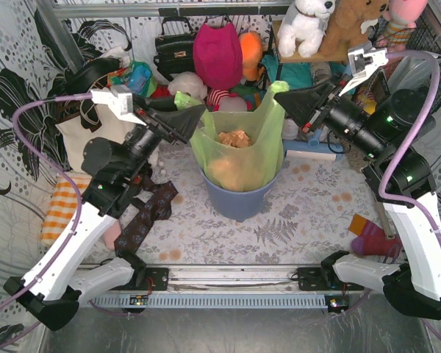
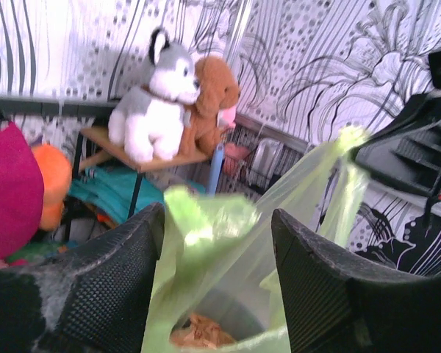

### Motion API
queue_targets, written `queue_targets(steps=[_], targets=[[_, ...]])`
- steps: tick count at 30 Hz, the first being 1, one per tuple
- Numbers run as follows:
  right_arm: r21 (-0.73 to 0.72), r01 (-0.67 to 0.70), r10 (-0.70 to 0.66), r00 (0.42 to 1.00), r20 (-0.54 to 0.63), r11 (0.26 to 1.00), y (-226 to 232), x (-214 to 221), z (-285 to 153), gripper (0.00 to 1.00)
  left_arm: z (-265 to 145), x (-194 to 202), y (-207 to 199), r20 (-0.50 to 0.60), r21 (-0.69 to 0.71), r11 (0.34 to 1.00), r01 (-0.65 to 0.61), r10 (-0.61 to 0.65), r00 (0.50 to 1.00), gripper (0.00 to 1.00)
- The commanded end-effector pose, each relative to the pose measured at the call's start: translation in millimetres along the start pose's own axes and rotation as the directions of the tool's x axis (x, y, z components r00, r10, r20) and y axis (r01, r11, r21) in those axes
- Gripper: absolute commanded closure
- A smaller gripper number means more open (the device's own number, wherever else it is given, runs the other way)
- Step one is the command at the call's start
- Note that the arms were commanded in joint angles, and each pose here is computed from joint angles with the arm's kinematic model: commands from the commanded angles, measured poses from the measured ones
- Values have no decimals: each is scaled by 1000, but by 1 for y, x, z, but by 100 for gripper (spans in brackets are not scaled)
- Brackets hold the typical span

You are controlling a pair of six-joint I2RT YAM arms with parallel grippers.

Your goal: Tie the trash bag

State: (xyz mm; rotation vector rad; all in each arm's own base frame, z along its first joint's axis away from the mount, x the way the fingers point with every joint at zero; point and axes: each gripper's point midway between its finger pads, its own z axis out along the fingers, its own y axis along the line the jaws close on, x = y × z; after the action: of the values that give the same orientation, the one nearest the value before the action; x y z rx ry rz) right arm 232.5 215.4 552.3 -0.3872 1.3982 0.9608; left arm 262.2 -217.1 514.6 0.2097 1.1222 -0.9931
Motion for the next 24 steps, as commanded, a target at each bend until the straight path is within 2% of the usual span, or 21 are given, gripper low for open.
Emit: queue_targets(steps=[1, 3, 6, 7, 10, 12, 16, 21, 24], targets=[[-88, 85, -78, 994, 77, 993, 18, -20, -1, 80, -2, -58, -39, 84, 112, 989, -98, 89, 993, 30], [-93, 84, -77, 994, 76, 992, 18, -17, -2, 70, -3, -73, -56, 94, 168, 978, -120, 106, 990, 28], [-93, 76, -69, 994, 80, 993, 17, -13, -5, 66, -1, -87, -82, 96, 277, 954, -113, 90, 991, 28], [-94, 73, -65, 994, 85, 993, 17, -13, -6, 67, 0, -89, -89, 93, 312, 944, -103, 78, 993, 28], [-82, 68, -60, 994, 94, 994, 15, -13, -6, 78, 7, -87, -103, 65, 398, 915, -64, 42, 997, 27], [-71, 65, -58, 994, 89, 995, 12, -11, -4, 80, 15, -80, -109, 38, 438, 899, -35, 20, 999, 27], [-54, 64, -59, 994, 94, 996, 8, -13, -1, 100, 33, -57, -113, -16, 471, 882, 17, -10, 1000, 27], [-105, 89, -77, 991, 110, 990, 20, -23, 1, 100, 60, -9, -106, -109, 465, 884, 43, 10, 994, 23], [-139, 98, -82, 990, 116, 985, 28, -27, -2, 100, 69, 4, -107, -113, 493, 869, 41, 18, 993, 19]])
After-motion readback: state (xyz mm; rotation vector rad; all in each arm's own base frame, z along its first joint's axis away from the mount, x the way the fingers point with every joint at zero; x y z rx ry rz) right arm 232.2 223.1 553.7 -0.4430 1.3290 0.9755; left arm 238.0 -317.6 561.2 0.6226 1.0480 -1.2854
